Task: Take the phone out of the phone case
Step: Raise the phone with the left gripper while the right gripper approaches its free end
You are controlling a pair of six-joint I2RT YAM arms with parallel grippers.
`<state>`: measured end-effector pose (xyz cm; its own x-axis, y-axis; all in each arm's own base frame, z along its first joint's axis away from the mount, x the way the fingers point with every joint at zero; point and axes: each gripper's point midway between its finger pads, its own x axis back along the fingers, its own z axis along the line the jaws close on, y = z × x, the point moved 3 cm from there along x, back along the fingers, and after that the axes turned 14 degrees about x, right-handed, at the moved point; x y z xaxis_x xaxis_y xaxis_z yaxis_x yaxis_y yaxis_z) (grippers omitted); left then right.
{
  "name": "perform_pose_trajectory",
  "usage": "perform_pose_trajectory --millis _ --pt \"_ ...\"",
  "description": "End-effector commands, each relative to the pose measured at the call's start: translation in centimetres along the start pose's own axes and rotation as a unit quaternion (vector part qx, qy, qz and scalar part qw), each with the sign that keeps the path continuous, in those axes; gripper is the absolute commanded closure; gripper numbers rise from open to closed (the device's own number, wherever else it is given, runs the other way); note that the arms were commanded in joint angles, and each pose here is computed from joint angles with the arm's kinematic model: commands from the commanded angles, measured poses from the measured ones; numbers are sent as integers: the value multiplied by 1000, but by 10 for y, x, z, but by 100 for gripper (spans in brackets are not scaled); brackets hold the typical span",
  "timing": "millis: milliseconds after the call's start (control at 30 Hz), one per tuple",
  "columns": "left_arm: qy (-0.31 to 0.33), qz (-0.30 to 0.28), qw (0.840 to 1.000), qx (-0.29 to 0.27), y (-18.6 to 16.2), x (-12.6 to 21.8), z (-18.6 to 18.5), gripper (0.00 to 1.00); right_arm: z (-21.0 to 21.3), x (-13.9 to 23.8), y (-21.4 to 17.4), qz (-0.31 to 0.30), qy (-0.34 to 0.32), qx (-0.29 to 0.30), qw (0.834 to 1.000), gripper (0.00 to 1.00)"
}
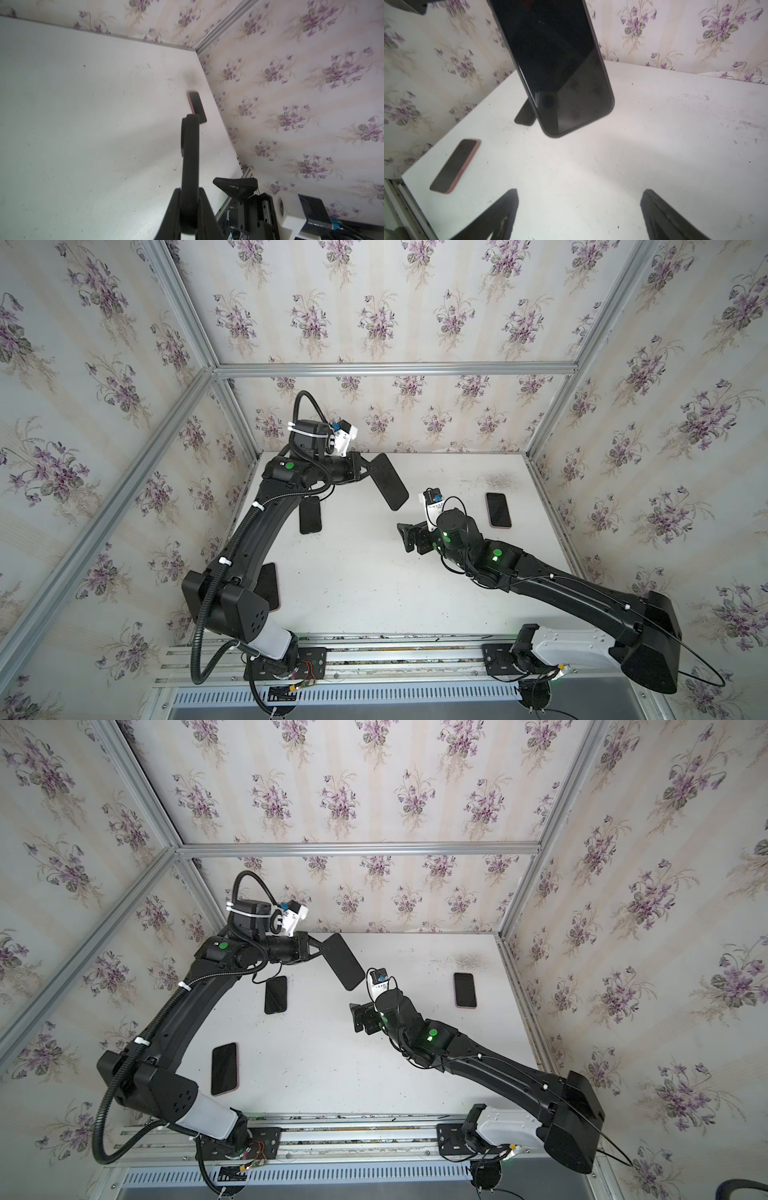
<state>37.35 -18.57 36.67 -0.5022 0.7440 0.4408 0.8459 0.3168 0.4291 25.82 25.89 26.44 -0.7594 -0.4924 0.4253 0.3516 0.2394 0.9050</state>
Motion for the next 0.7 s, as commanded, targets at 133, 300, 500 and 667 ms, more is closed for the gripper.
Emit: perform_pose_trajectory --millis 133,300,500,667 --pt "-79 -94 991 55 45 35 -39 100 -12 19 31 -21 16 -133 991 1" --pt "-120 -132 979 101 62 54 -50 100 -29 23 51 -58 85 -269 958 1" --pt "-181 -147 956 177 69 59 -52 100 -30 29 89 -112 153 -321 928 2" --pt "-211 -146 942 218 68 58 -49 100 -26 30 119 -158 214 -358 895 7"
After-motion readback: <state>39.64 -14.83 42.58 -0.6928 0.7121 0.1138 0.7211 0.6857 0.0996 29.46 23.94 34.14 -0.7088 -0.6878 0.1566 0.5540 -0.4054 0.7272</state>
